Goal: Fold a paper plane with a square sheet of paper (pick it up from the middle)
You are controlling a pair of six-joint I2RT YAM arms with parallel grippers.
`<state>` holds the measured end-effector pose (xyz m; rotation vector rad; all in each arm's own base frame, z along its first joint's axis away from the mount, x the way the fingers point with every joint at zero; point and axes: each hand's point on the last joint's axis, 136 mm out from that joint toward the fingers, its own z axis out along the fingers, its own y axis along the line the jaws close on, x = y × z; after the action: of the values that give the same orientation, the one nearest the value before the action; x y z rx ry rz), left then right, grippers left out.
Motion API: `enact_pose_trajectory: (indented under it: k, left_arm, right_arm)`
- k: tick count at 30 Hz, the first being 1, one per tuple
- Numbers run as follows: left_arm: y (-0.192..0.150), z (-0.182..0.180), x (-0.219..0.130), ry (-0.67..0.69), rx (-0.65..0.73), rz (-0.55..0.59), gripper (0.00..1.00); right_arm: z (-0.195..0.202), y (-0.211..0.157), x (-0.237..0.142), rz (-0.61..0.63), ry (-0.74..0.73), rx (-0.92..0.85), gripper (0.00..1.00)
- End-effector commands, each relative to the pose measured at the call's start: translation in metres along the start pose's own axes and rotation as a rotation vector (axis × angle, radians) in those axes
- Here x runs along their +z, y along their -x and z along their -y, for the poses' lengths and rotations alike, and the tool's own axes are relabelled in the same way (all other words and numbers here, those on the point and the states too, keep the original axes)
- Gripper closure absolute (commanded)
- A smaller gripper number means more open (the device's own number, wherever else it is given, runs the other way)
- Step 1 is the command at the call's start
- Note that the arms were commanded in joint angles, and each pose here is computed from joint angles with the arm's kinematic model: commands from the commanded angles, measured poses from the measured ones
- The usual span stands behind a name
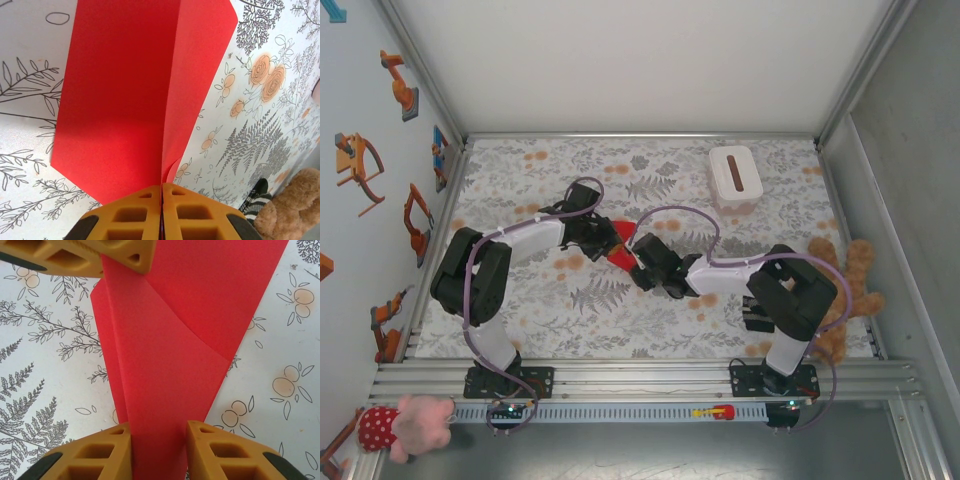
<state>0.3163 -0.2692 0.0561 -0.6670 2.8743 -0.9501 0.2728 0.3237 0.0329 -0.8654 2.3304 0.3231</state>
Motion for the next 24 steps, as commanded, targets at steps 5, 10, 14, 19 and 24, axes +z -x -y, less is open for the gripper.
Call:
enact_pose_trajectory:
  k: [5, 10, 14, 19, 24]
  left_arm:
    - [-0.003, 0.005, 0.0, -0.002, 0.003, -0.019, 0.91]
    - [-0.003, 0.004, 0.0, 0.0, 0.001, -0.021, 0.91]
    - [-0.002, 0.007, -0.003, -0.007, 0.005, -0.015, 0.87]
    - [0.001, 0.007, -0.01, -0.01, 0.005, -0.002, 0.78]
    - [0.011, 0.002, -0.022, -0.02, -0.01, 0.025, 0.68]
  right_arm:
    - [0.004, 0.009, 0.003, 0.01, -0.055, 0.009, 0.69]
    - [0.005, 0.009, 0.003, 0.009, -0.063, 0.012, 0.69]
    - [0.005, 0.005, 0.004, 0.001, -0.063, 0.011, 0.73]
    - [0.005, 0.003, 0.005, -0.006, -0.058, 0.008, 0.78]
    - [0.0, 0.002, 0.006, -0.011, -0.034, 0.005, 0.83]
